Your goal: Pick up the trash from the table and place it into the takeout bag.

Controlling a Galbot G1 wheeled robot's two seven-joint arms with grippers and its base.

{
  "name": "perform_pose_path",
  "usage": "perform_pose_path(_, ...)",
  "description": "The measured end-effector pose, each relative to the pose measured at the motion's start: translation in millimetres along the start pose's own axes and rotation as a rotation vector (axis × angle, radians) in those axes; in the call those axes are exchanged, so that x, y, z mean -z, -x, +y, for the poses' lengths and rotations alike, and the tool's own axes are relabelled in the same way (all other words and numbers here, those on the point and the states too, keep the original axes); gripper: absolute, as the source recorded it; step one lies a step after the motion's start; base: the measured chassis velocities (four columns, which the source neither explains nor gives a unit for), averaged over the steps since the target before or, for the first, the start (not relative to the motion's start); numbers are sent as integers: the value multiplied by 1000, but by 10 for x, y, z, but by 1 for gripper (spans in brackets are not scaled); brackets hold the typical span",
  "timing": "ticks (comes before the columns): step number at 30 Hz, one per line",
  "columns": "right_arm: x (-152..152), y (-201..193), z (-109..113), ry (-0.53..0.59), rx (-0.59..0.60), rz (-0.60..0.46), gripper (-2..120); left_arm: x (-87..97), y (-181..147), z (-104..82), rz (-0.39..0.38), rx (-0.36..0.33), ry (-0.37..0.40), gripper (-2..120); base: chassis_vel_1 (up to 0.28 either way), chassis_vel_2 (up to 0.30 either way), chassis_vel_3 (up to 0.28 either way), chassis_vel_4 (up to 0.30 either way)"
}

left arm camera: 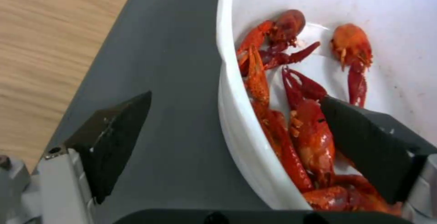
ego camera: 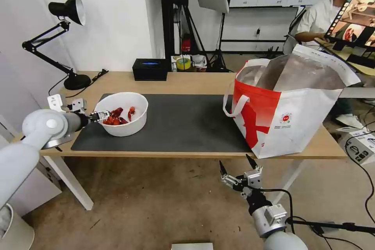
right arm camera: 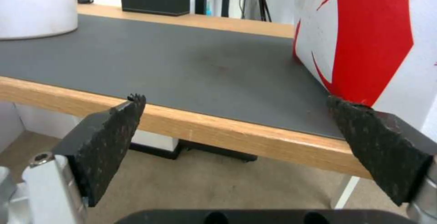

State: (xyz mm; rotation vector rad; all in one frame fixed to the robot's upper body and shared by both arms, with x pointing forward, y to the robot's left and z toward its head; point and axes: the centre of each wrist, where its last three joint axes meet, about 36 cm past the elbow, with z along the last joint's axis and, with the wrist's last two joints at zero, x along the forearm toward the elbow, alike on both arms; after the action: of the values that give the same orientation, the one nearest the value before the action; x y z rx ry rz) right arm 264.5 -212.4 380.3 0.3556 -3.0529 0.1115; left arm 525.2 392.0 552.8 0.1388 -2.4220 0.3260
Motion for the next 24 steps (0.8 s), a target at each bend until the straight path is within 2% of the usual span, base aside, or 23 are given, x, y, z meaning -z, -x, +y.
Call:
perform_pose_path(8,0,0,0,0,0,0,100,-12,46,-36,-1,21,-4,99,0,0,0,0)
perform_pose_path(10,0,0,0,0,0,0,100,-18,61,-63,-7,30,-8,90,0,0,0,0)
perform_pose_path(12,0,0,0,0,0,0,100,-21,67,-78,-13,34,-12,87,0,0,0,0)
perform_pose_path(14,0,0,0,0,0,0,100,-31,73,-99,-28,37,-19,75,0,0,0,0)
perform_pose_path(16,0,0,0,0,0,0,100,-34,71,-104,-32,36,-20,72,0,0,0,0)
perform_pose_path(18,0,0,0,0,0,0,100,-35,65,-106,-38,38,-21,61,0,0,0,0)
perform_pose_path(20,0,0,0,0,0,0,100,-34,63,-106,-39,38,-20,59,0,0,0,0)
perform_pose_path(21,0,0,0,0,0,0,100,-37,50,-107,-39,39,-13,50,0,0,0,0)
perform_pose_path(22,0,0,0,0,0,0,100,-37,50,-107,-39,39,-13,50,0,0,0,0)
perform_pose_path(24,0,0,0,0,0,0,100,-55,32,-116,-40,36,-5,40,0,0,0,0)
